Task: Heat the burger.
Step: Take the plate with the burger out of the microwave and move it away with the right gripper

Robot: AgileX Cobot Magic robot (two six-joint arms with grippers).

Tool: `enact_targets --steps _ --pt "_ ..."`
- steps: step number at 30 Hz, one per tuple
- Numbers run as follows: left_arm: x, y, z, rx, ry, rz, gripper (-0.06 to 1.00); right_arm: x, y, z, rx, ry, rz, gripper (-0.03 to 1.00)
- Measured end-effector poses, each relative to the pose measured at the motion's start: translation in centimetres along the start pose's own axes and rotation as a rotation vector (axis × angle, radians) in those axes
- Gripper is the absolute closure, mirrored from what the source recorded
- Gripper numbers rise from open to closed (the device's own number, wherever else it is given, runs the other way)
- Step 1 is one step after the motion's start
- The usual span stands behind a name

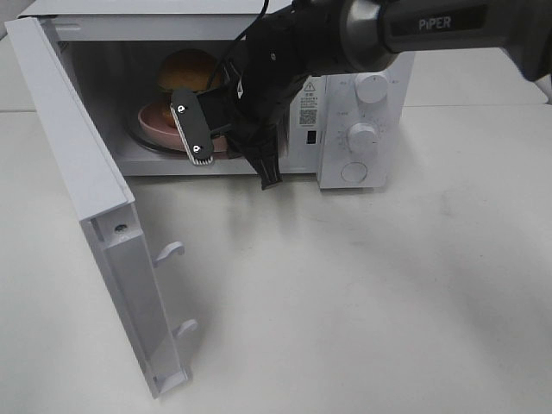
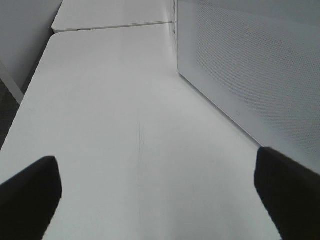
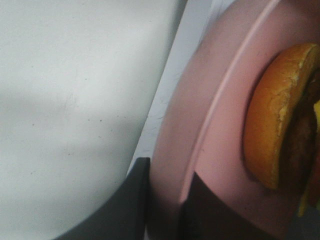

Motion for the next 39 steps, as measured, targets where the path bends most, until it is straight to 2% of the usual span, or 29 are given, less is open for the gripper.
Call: enact_targets --steps 4,15,21,31,39 --pt "0.0 0.0 0.0 0.000 0.000 0.000 -0.05 1.5 0.1 1.1 -0.012 0.004 0.074 0.83" --pt "0.0 0.0 0.0 0.000 0.000 0.000 -0.05 3.7 0.4 3.8 -0.029 0.026 0.177 0.83" --pt "0.0 0.0 0.0 0.000 0.000 0.000 -0.05 4.1 0.3 5.3 -0.046 0.076 0.185 0.83" --pt "0.0 0.0 0.0 0.000 0.000 0.000 -0.05 6.6 0.3 8.6 -0.074 0.132 0.192 0.83" --pt "0.0 0.0 0.0 0.000 0.000 0.000 -0.05 9.2 0.9 10.8 -0.076 0.118 0.193 0.83"
Point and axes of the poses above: a point on each arm's last joint axis where the gripper is mounted, z pointing back along that axis away from the gripper, x along the wrist's bending axis when the last joint is at zero, y = z × x, the point moved 8 cm from there along -z, pointing out along that axis toward the gripper
